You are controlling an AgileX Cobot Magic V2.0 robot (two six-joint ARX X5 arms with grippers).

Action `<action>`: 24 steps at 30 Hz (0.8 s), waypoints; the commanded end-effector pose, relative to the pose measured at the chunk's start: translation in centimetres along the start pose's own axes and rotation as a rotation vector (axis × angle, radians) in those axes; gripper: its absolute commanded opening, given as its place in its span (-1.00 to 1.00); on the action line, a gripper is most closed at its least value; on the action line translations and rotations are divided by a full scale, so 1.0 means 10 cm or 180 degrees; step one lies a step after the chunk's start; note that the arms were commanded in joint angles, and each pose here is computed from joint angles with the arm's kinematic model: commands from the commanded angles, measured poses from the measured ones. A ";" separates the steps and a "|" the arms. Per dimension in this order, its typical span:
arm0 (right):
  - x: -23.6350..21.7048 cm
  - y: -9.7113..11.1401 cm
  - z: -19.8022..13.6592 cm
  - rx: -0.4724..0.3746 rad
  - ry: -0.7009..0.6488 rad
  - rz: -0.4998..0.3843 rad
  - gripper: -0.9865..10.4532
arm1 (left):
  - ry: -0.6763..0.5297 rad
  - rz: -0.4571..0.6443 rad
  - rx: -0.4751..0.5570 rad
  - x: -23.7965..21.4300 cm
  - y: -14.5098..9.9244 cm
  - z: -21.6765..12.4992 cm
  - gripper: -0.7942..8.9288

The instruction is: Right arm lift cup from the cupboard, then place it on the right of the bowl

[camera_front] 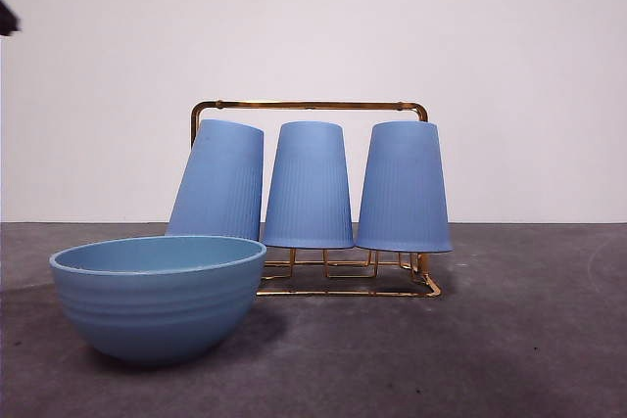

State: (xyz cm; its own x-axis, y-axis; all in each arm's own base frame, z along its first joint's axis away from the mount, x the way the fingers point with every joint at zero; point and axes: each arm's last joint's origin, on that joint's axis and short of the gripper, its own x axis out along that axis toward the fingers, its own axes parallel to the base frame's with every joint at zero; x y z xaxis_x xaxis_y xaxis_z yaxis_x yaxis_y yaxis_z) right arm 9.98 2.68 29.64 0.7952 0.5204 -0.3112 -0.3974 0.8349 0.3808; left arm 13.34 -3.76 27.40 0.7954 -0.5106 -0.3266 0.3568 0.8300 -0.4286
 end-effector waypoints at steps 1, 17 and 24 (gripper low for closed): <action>0.04 0.04 0.09 -0.0297 0.0199 0.0154 -0.81 | 0.0189 -0.0356 0.0102 0.08 -0.07 0.13 -0.81; 0.29 0.09 0.24 -0.0573 0.0794 0.0634 -0.81 | 0.0736 -0.1280 0.0523 0.31 -0.22 0.29 -0.76; 0.30 0.09 0.24 -0.0573 0.0793 0.0635 -0.39 | 0.0662 -0.1297 0.0566 0.31 -0.23 0.31 0.07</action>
State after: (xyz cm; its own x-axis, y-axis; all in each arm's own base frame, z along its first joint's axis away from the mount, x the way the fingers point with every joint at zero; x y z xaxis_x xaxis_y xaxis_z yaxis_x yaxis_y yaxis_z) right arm 12.98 4.46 30.66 0.5628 0.6788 -0.4717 -0.6068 0.7268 0.3219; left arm 16.41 -6.45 29.37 0.4655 -0.8134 -0.3489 0.6880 0.5805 -0.4355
